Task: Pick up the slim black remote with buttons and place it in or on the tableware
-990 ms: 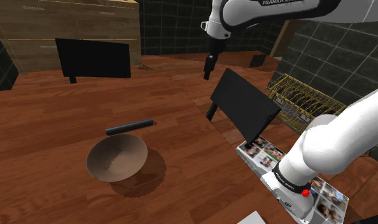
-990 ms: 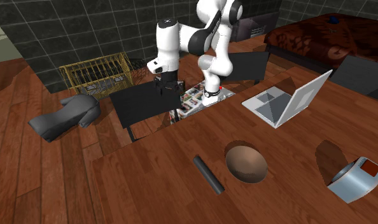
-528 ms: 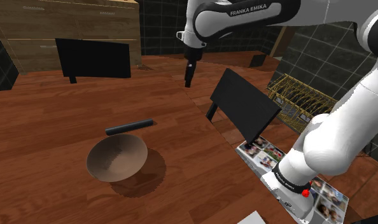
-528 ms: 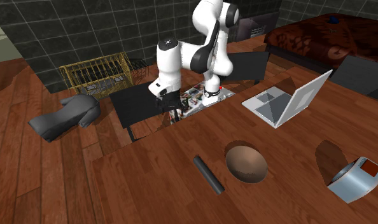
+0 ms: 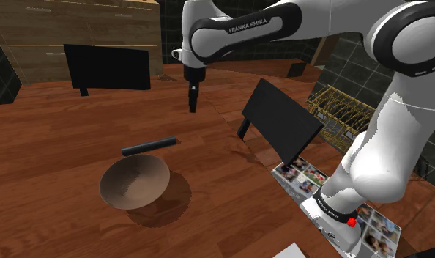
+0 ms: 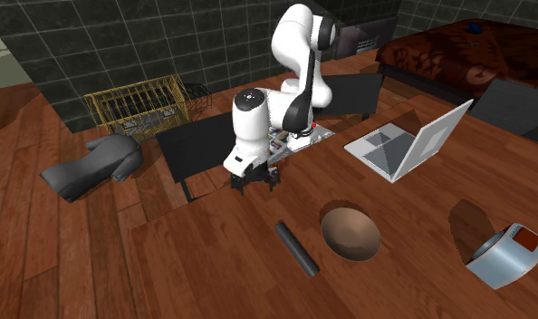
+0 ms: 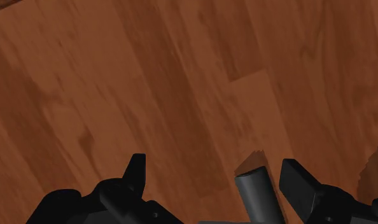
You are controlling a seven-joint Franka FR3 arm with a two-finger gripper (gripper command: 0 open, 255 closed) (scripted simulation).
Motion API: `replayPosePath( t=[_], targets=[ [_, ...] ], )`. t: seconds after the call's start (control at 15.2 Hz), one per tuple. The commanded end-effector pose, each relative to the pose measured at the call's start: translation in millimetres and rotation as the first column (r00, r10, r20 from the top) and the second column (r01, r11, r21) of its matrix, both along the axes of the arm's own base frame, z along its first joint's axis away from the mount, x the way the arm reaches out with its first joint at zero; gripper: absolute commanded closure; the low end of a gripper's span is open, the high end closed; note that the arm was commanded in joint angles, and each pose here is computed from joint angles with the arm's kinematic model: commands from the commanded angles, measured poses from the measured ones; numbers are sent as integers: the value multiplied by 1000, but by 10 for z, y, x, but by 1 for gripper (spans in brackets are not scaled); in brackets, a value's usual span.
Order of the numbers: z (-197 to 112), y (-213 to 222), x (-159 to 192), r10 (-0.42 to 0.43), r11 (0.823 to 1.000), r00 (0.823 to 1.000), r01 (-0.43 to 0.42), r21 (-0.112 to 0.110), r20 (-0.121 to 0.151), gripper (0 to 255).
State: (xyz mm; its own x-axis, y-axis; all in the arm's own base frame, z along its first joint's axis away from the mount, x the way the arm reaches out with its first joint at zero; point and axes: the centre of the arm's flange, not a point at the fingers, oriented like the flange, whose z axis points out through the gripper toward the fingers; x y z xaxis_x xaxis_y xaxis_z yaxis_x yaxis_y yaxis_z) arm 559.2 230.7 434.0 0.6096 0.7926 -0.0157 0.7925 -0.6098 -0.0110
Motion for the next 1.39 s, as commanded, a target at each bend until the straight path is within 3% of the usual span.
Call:
replayPosePath(
  t=[0.0,0.4,0.79,1.32],
  targets=[
    [-132,243,37,53,999,999,-53,6,-9,0],
    [-478,936,154,209,978,977,-209,25,-33,0],
    [-794,1601,156,352,936,935,-349,47,-53,0],
    [-1193,1607,123,352,936,935,-349,47,-53,0]
  ],
)
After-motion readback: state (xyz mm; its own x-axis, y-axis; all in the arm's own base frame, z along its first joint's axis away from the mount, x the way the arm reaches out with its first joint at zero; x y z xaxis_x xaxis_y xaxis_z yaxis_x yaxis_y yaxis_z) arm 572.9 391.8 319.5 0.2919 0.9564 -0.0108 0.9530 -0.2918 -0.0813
